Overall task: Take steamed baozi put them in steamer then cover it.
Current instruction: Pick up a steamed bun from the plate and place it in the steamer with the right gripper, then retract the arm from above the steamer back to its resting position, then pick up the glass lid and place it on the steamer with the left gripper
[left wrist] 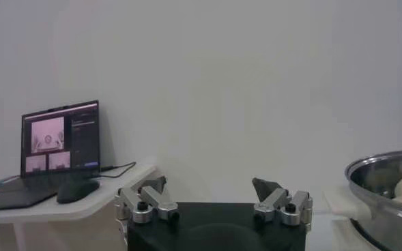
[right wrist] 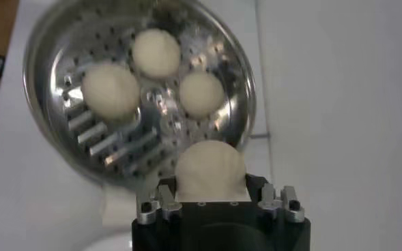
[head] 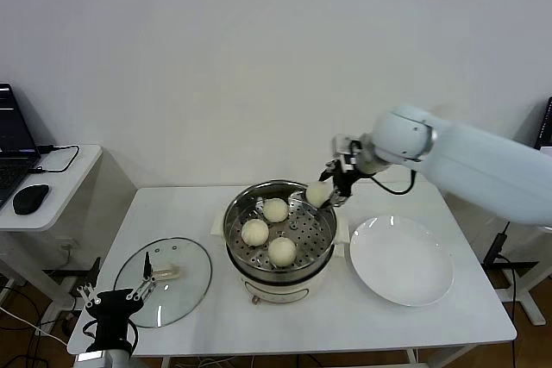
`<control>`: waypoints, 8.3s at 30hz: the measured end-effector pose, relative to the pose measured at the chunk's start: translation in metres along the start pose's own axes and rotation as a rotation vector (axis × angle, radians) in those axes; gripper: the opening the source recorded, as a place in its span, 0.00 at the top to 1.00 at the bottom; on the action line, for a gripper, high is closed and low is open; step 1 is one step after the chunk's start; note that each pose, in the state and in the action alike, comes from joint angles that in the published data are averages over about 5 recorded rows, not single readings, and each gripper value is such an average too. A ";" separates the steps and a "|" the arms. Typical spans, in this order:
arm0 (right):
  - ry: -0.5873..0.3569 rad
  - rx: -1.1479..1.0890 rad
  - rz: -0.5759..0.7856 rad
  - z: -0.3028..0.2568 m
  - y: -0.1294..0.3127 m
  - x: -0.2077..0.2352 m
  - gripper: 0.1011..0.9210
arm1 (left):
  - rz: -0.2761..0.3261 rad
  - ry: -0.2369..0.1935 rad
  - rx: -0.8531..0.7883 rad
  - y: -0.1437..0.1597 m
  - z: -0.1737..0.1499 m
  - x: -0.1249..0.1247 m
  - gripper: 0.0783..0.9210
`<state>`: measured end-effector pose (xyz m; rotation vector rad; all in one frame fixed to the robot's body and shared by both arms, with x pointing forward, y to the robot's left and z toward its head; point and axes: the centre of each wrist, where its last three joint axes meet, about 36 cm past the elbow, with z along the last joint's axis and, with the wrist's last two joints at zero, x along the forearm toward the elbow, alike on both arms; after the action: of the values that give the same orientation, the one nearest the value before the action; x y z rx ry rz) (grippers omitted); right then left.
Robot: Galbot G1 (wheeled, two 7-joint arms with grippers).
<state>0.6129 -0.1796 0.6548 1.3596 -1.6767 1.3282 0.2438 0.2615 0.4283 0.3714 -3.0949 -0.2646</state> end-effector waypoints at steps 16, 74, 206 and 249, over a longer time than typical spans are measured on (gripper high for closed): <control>0.066 -0.002 -0.066 -0.020 0.015 -0.058 0.35 | -0.003 -0.004 0.007 0.000 -0.002 -0.001 0.12; -0.837 -0.766 0.896 0.169 0.244 -0.056 0.12 | 0.022 -0.038 -0.259 0.008 0.027 -0.013 0.12; -0.356 -1.058 1.132 0.175 0.450 -0.067 0.12 | 0.223 -0.310 -1.330 -0.075 -0.059 -0.119 0.93; -0.296 -0.989 1.110 0.170 0.457 -0.082 0.12 | 0.288 -0.245 -1.388 -0.244 -0.057 -0.117 0.94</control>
<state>0.2283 -0.3216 0.3790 -0.0377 -2.8816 0.4750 0.4161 0.0458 0.4445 -0.1744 -2.2480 -2.2430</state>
